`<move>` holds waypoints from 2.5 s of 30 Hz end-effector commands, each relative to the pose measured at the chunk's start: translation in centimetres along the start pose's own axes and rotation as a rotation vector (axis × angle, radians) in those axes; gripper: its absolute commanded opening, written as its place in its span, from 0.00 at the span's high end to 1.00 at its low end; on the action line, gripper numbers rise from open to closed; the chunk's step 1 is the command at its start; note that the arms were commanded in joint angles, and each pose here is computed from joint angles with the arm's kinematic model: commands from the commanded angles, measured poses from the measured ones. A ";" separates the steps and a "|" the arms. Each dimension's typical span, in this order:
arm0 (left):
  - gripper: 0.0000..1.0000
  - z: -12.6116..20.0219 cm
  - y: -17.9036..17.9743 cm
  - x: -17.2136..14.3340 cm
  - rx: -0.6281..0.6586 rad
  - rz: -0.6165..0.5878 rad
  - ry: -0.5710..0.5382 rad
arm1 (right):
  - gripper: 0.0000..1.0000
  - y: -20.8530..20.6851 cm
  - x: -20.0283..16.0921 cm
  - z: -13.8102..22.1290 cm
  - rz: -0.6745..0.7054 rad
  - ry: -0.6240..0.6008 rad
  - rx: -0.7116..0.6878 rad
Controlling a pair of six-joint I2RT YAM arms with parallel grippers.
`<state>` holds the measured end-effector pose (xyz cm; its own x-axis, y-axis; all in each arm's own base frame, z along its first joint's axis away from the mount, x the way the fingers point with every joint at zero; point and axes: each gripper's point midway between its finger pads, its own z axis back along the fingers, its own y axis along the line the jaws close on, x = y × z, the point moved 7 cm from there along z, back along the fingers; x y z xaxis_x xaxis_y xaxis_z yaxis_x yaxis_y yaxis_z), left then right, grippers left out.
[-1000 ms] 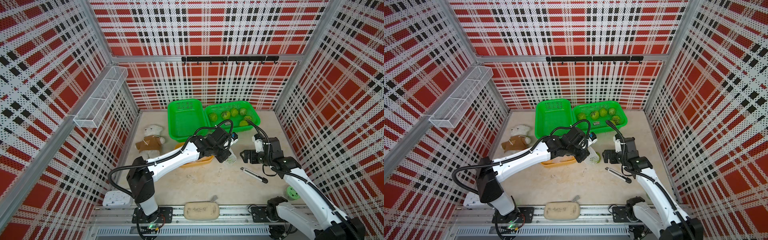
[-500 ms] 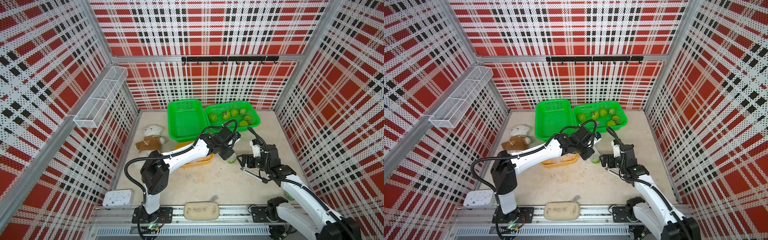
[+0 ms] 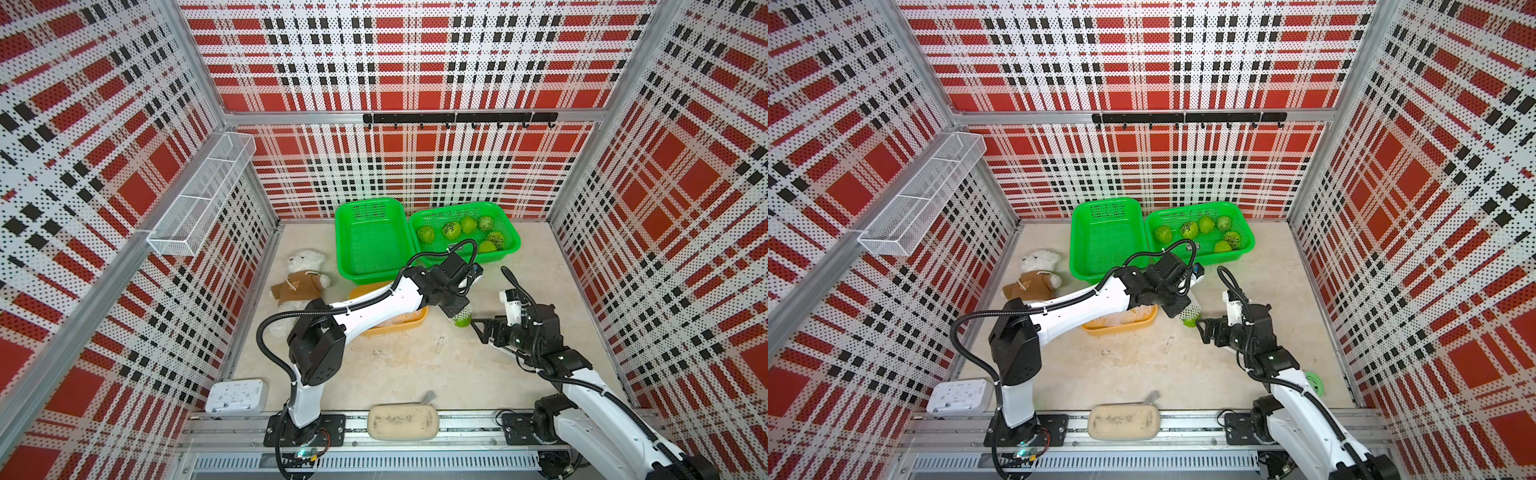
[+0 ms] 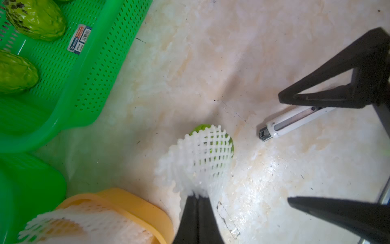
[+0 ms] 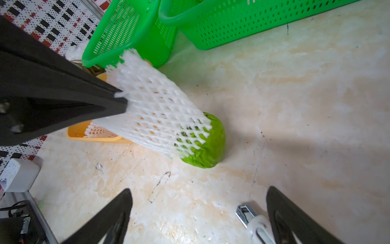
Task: Sleeve custard apples in foam nets
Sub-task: Put on the foam net on the custard apple.
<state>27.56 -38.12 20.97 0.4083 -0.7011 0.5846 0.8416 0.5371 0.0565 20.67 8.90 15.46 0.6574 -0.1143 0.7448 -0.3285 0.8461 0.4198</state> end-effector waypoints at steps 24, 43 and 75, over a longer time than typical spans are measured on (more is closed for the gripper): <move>1.00 -3.8 1.5 2.7 -0.112 0.053 0.017 | 0.00 1.6 -0.6 0.6 -0.028 -0.123 -0.051; 1.00 -5.2 1.6 2.5 -0.171 -0.016 0.134 | 0.00 1.6 -0.3 -1.3 0.003 -0.126 -0.031; 1.00 -7.1 3.8 2.0 -0.242 0.129 0.195 | 0.00 0.8 0.4 -8.6 0.209 -0.145 -0.027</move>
<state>34.13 -40.97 16.48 0.5372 -0.7343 0.4150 0.8394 0.5138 -0.1773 24.71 13.02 9.39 0.5945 -0.0069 0.8041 -0.3738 0.8829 0.2840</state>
